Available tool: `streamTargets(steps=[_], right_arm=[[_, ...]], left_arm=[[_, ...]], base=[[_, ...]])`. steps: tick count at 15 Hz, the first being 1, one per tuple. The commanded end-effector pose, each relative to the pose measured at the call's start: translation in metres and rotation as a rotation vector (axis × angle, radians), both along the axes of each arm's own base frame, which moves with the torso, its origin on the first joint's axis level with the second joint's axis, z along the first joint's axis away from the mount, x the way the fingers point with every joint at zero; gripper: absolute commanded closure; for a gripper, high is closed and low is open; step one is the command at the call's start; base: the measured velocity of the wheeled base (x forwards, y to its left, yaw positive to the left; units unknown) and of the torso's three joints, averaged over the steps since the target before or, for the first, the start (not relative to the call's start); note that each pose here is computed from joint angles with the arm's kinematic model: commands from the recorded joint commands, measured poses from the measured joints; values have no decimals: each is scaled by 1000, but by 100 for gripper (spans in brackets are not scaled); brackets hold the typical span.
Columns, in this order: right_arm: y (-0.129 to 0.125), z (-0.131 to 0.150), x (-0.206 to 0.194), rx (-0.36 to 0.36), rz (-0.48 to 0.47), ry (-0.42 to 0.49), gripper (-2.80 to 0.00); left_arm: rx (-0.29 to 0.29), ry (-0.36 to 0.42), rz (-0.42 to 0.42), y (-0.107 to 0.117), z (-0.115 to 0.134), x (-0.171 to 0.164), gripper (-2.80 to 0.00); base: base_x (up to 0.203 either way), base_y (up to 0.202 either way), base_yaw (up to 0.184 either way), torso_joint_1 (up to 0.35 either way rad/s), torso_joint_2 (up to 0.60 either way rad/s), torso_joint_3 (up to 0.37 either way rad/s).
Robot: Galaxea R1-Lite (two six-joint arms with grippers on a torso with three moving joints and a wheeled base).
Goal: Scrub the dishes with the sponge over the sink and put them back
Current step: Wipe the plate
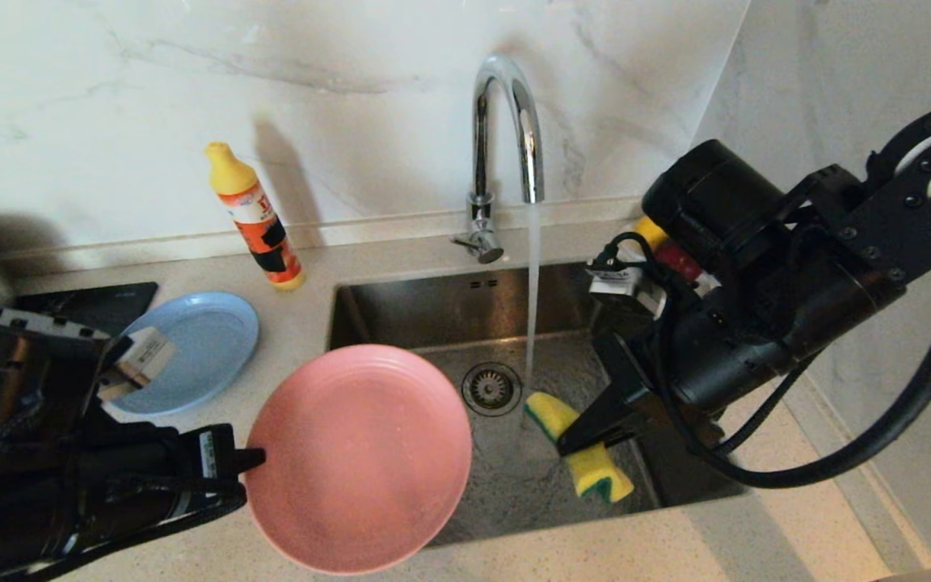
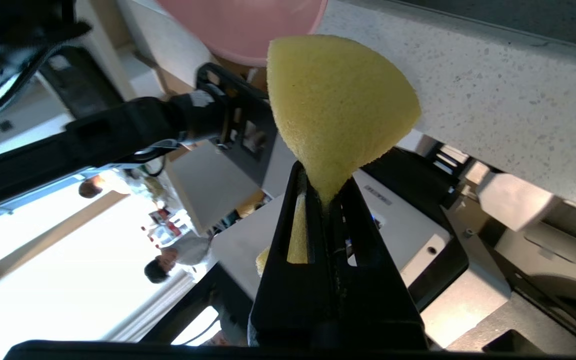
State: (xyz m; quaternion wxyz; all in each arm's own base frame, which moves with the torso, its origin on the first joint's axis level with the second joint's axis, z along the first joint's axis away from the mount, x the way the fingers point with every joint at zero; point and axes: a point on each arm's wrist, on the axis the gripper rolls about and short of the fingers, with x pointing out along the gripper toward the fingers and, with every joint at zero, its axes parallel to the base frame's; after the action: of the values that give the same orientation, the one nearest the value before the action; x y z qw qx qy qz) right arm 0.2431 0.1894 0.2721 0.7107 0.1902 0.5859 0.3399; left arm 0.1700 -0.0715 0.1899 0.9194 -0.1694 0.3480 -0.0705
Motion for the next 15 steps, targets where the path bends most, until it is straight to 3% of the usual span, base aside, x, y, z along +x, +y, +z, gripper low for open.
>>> streamTargets(steps=[1,4,6,7,10,12,15], right_arm=[[-15,14,-9,40,-13,-14,0],[-23,26,-20,80,0,-26,0],[-8,26,-27,90,60,-19,0],[3,21,-27,82,91,-4,0],[34,6,-29,51,168,32,0],[52,-4,-29,24,200,45,0],[76,-21,-25,-35,220,66,0]], left_arm=[[-7,9,9,-9,4,20,0],[9,19,-46,-21,-1,19,0],[14,-2,-120,-34,-2,12,0],[26,-42,-152,-40,-2,10,0],[145,-181,-219,-51,-7,1,0],[167,-270,-255,-57,-10,-3,0],[177,-319,-273,-57,-13,-4,0]], base=[[0,0,0,0,0,0],[0,0,0,0,0,0],[0,0,0,0,0,0],[0,0,0,0,0,0],[0,0,0,0,0,0],[0,0,0,0,0,0],[0,0,0,0,0,0]])
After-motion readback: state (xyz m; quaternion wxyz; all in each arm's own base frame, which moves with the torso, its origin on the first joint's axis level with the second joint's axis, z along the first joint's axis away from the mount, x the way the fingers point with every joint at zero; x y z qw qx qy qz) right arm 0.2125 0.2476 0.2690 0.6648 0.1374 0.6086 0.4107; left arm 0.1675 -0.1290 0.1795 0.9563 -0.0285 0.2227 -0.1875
